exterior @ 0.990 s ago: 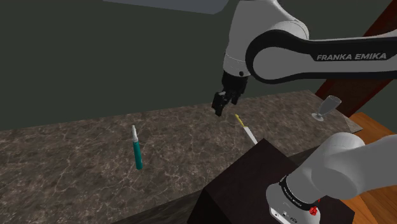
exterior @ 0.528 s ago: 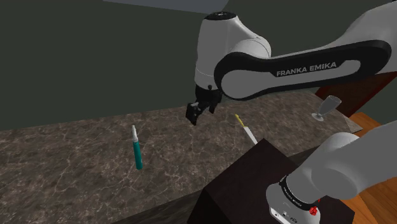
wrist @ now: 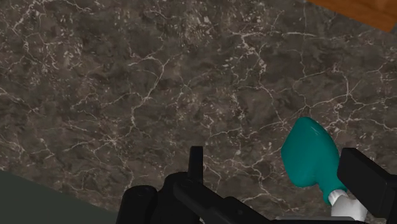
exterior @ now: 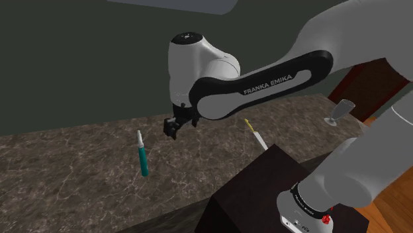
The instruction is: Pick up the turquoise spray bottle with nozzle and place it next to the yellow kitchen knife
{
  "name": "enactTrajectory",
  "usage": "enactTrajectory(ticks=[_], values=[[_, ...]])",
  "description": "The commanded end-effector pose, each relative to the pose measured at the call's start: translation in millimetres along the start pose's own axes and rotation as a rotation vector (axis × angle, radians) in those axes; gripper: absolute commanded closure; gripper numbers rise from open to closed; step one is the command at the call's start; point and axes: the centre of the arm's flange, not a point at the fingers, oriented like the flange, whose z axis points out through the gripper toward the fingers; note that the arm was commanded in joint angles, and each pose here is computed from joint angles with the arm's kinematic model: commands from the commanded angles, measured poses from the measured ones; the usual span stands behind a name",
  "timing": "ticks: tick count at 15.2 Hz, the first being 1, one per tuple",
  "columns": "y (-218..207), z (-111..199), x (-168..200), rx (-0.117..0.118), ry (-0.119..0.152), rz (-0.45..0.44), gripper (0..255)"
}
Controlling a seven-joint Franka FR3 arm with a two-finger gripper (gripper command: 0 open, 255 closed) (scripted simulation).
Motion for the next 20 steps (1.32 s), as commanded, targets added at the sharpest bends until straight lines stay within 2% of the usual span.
enactTrajectory(ticks=[1,12,20], values=[[-18,10,13,0.002,0.008,0.007,0],[-126,69,83,0.01,0.045,0.035,0],[-132,109,89,0.011,0.047,0.037,0]])
